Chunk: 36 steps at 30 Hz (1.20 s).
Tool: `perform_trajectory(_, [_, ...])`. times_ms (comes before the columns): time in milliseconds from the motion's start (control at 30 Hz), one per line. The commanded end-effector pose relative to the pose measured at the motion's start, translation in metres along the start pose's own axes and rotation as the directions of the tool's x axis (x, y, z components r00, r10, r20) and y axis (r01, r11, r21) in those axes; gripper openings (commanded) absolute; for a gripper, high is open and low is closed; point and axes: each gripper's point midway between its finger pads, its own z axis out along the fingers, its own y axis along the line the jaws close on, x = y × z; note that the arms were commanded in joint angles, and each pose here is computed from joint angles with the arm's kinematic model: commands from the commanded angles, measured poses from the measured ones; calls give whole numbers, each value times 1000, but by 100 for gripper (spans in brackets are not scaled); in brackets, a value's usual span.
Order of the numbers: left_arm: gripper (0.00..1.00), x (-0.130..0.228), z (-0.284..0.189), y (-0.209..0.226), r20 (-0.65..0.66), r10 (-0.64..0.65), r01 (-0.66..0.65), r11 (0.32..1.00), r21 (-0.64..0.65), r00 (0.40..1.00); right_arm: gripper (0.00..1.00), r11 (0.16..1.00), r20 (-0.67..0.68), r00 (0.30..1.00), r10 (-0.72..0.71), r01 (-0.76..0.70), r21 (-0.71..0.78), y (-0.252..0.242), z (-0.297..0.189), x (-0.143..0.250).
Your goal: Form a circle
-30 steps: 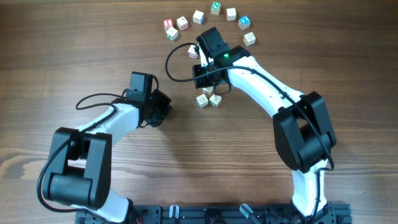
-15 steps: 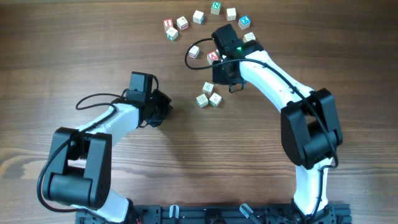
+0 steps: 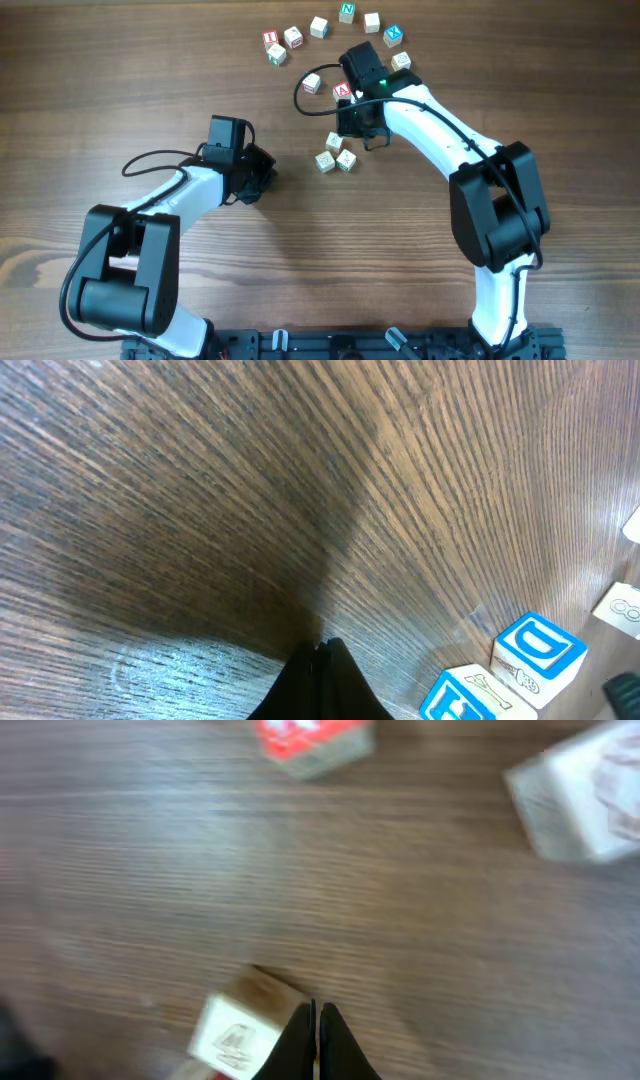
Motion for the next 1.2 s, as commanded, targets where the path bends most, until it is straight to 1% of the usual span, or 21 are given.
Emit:
perform_trajectory(0, [4, -1, 12, 49, 29, -61, 65, 986, -151, 998, 4, 993, -38, 999, -37, 33, -112, 32, 11, 12])
perform_trajectory(167, [4, -1, 12, 49, 28, -61, 64, 987, -150, 998, 5, 989, -21, 997, -81, 78, -125, 53, 13, 17])
perform_trajectory(300, [4, -1, 12, 50, 27, -62, 65, 986, -152, 998, 5, 992, -25, 998, -60, 57, -113, 53, 24, 19])
perform_trajectory(433, [4, -1, 12, 50, 27, -62, 65, 986, -152, 998, 5, 990, -52, 997, -61, 53, -131, 55, 32, 25])
perform_trajectory(933, [4, -1, 12, 49, 28, -61, 64, 986, -151, 998, 5, 995, -66, 996, -60, 55, -77, 44, 33, 29])
perform_trajectory(1167, [4, -1, 12, 49, 28, -60, 64, 987, -151, 998, 5, 995, -65, 995, -72, 67, -78, 44, 33, 29])
